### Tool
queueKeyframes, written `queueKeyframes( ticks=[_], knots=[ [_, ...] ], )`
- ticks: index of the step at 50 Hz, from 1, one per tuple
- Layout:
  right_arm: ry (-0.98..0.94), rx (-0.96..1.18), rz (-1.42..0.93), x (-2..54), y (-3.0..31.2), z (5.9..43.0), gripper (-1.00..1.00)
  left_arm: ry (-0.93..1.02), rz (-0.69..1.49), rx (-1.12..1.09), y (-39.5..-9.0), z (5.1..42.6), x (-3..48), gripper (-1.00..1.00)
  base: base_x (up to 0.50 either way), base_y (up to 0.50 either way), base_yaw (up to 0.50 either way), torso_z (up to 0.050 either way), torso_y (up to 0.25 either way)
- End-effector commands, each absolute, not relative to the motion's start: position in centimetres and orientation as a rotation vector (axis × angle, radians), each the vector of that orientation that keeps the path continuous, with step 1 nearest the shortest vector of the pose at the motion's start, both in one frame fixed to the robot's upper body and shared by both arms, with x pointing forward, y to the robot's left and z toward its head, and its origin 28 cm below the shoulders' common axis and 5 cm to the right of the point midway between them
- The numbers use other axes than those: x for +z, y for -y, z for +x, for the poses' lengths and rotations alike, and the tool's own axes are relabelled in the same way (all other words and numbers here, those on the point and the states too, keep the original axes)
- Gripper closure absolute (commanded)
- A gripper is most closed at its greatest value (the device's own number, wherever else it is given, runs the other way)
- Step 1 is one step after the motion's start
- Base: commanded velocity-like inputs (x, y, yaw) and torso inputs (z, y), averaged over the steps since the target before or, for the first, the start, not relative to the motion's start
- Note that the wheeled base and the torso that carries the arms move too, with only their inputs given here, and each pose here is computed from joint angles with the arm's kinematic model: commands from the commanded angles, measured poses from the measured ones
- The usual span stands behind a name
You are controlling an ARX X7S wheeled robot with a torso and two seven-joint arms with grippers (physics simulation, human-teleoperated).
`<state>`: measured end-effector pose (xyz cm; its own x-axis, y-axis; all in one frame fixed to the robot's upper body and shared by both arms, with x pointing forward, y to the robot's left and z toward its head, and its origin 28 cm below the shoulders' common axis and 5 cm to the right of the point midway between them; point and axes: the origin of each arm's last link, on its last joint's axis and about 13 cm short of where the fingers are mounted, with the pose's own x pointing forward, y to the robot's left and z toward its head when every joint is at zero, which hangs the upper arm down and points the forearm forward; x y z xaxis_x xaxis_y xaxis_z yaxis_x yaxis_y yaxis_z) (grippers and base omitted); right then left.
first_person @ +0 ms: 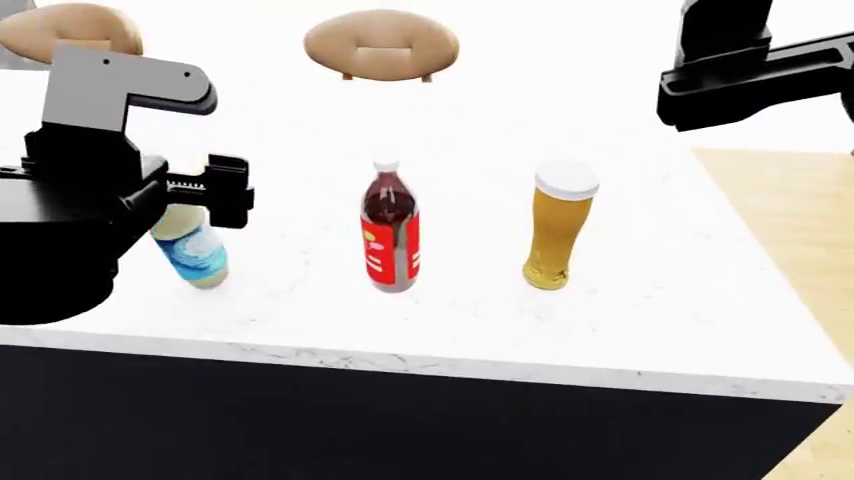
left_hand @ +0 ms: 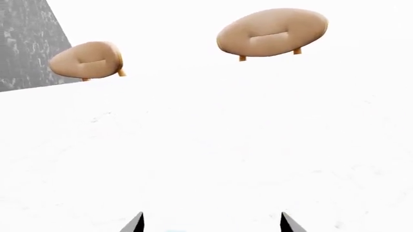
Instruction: Move the drinks to the dining counter.
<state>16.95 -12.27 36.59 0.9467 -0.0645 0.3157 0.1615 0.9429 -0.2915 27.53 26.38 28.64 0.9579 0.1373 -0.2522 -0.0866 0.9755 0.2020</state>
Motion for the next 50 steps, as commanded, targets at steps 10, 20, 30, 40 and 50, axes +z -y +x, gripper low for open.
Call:
queueKeyframes(
  ticks=[10, 20, 30, 40, 50],
  knots=[
    [0.306, -0.117, -0.321, 36.5, 12.3, 17.0, -1.00, -0.265, 0.183, 0.138, -26.7, 27.5, 28.6, -1.00, 0.00, 0.00, 0.00, 0.000, 0.000],
    [0.310, -0.124, -0.326, 36.8, 12.3, 16.7, -1.00, -0.216, 0.127, 0.097, -25.7, 28.6, 29.2, -1.00, 0.00, 0.00, 0.00, 0.000, 0.000],
    [0.307, -0.120, -0.326, 36.5, 12.3, 16.9, -1.00, -0.217, 0.140, 0.098, -25.8, 28.5, 29.1, -1.00, 0.00, 0.00, 0.00, 0.000, 0.000],
    [0.306, -0.122, -0.324, 36.5, 12.4, 16.9, -1.00, -0.201, 0.144, 0.080, -25.4, 28.5, 29.6, -1.00, 0.00, 0.00, 0.00, 0.000, 0.000],
    [0.305, -0.124, -0.321, 36.5, 12.4, 16.9, -1.00, -0.174, 0.149, 0.103, -26.0, 27.6, 31.0, -1.00, 0.00, 0.00, 0.00, 0.000, 0.001]
  ],
)
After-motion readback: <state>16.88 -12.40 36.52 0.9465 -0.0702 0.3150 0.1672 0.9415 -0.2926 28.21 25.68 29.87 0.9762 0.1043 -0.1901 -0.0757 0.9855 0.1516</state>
